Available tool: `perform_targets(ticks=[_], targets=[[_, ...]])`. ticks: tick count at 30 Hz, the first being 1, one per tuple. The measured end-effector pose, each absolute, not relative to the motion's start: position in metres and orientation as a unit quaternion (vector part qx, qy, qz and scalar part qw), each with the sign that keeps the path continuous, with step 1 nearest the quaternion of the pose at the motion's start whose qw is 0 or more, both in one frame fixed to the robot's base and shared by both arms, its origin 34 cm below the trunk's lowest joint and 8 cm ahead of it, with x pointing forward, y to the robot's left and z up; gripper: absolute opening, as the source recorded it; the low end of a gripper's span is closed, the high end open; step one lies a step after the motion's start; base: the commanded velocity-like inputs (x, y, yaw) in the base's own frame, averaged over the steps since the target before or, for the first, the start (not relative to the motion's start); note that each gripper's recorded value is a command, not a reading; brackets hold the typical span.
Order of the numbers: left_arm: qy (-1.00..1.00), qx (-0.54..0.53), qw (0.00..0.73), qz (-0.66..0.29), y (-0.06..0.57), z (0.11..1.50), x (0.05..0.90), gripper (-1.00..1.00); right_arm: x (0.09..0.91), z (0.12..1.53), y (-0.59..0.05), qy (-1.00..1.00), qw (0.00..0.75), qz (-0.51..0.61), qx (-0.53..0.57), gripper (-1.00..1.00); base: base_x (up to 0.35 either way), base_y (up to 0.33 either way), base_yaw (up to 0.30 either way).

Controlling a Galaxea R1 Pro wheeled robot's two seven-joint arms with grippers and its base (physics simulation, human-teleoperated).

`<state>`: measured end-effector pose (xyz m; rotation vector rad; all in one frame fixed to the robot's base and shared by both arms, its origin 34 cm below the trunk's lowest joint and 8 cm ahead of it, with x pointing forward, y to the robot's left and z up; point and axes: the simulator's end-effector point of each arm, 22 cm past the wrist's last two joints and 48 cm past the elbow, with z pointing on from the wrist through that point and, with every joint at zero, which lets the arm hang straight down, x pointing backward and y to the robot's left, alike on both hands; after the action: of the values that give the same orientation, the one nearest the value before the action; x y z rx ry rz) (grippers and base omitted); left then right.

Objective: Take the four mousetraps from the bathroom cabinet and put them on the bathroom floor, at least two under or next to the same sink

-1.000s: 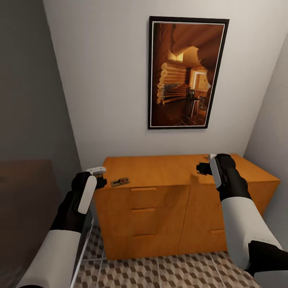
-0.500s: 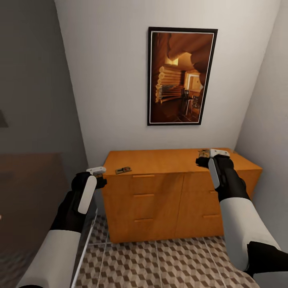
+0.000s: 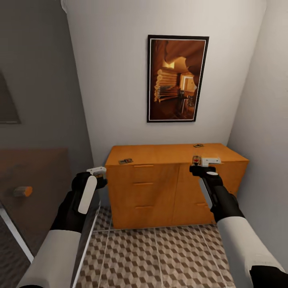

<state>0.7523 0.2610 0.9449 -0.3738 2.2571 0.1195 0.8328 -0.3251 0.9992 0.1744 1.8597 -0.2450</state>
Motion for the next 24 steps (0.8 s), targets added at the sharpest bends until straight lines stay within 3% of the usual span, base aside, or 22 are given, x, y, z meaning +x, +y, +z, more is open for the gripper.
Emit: perform_targets(ticks=[24], targets=[[0.904, -0.147, 0.399, 0.050, 0.260, 0.932, 0.751, -1.00, 0.831, 0.985, -0.318, 0.805, 0.581, -0.097, 0.066, -1.00, -0.344, 0.000, 0.000]])
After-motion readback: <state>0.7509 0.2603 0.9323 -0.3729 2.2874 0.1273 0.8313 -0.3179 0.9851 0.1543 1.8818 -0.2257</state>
